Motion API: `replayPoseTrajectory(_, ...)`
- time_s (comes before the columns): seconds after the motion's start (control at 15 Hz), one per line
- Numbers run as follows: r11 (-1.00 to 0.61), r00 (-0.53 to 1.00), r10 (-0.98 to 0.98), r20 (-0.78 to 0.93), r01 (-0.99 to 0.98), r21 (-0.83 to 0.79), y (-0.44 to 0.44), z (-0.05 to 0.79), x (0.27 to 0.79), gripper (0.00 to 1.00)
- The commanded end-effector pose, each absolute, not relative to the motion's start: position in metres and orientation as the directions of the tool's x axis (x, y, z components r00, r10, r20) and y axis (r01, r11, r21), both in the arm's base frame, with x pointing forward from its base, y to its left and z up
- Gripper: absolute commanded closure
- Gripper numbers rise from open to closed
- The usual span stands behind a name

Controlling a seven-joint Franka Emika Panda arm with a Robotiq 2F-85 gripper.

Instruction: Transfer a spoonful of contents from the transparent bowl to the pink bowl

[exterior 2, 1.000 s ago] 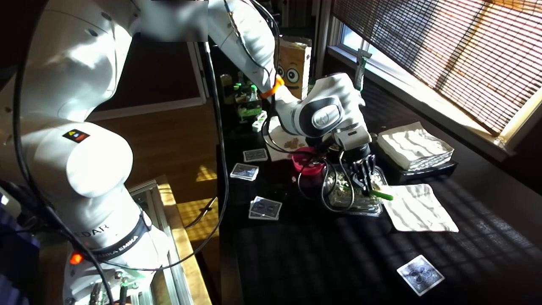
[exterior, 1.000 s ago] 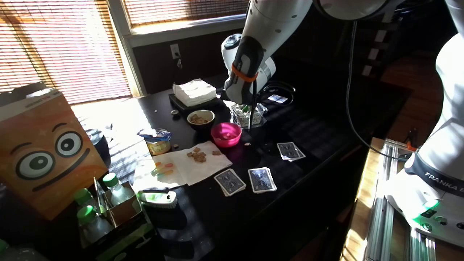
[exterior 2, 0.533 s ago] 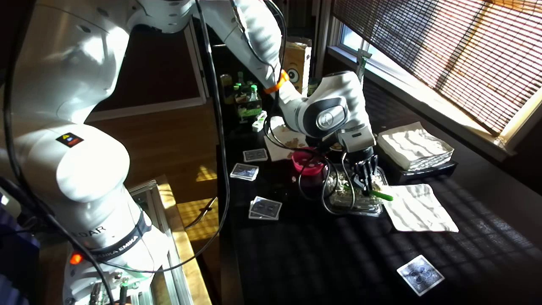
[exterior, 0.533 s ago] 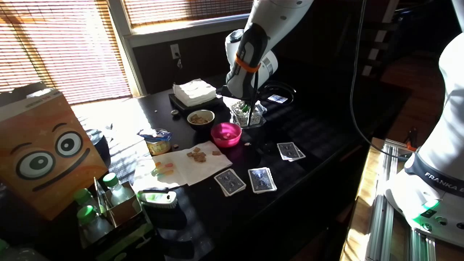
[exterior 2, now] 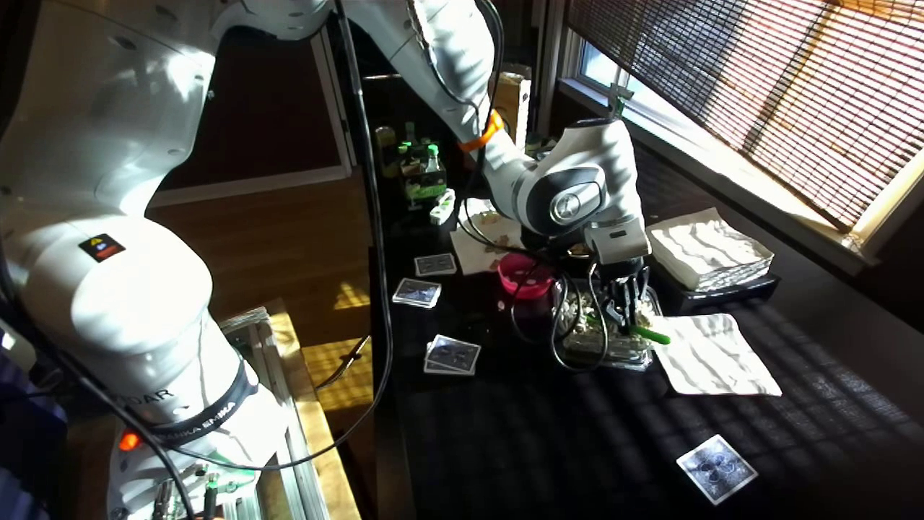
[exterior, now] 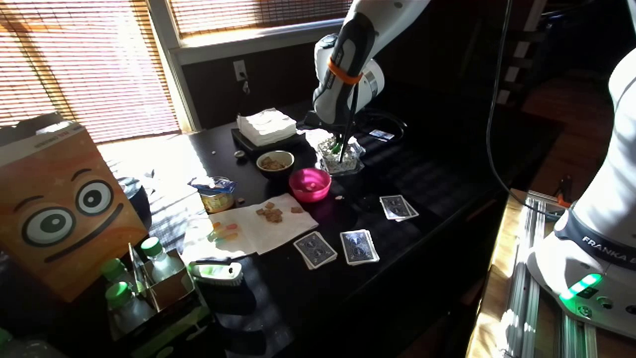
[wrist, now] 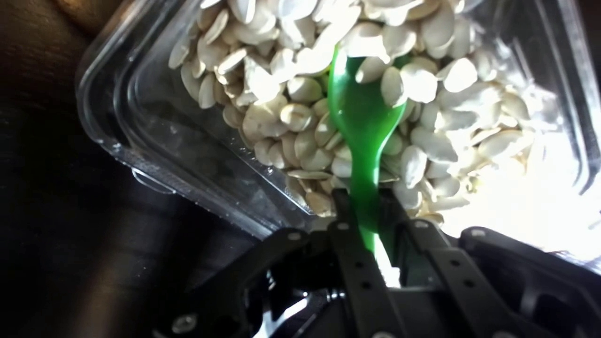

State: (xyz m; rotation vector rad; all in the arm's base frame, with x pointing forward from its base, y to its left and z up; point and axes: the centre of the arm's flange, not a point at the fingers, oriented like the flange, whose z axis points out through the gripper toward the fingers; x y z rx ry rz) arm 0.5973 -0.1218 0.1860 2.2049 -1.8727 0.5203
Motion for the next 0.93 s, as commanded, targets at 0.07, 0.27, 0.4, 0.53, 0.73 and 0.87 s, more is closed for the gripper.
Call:
replayPoseTrajectory(0.07,-0.144,0.119,-0.937,0.327,-0.988,-0.053,-0.126,0.185,0.598,0.95)
replayPoseTrajectory(0.27,-0.137,0.113,-0.946,0.304,-0.989,-0.057,-0.13,0.186,0.598,0.95)
replayPoseTrajectory(0.4,-0.131,0.108,-0.951,0.288,-0.989,-0.061,-0.134,0.187,0.599,0.95)
replayPoseTrajectory(0.53,-0.126,0.104,-0.955,0.276,-0.99,-0.066,-0.137,0.189,0.598,0.95)
replayPoseTrajectory(0.73,-0.128,0.104,-0.956,0.274,-0.989,-0.07,-0.144,0.192,0.597,0.95)
replayPoseTrajectory(0.87,-0.124,0.1,-0.958,0.268,-0.99,-0.074,-0.149,0.194,0.596,0.95)
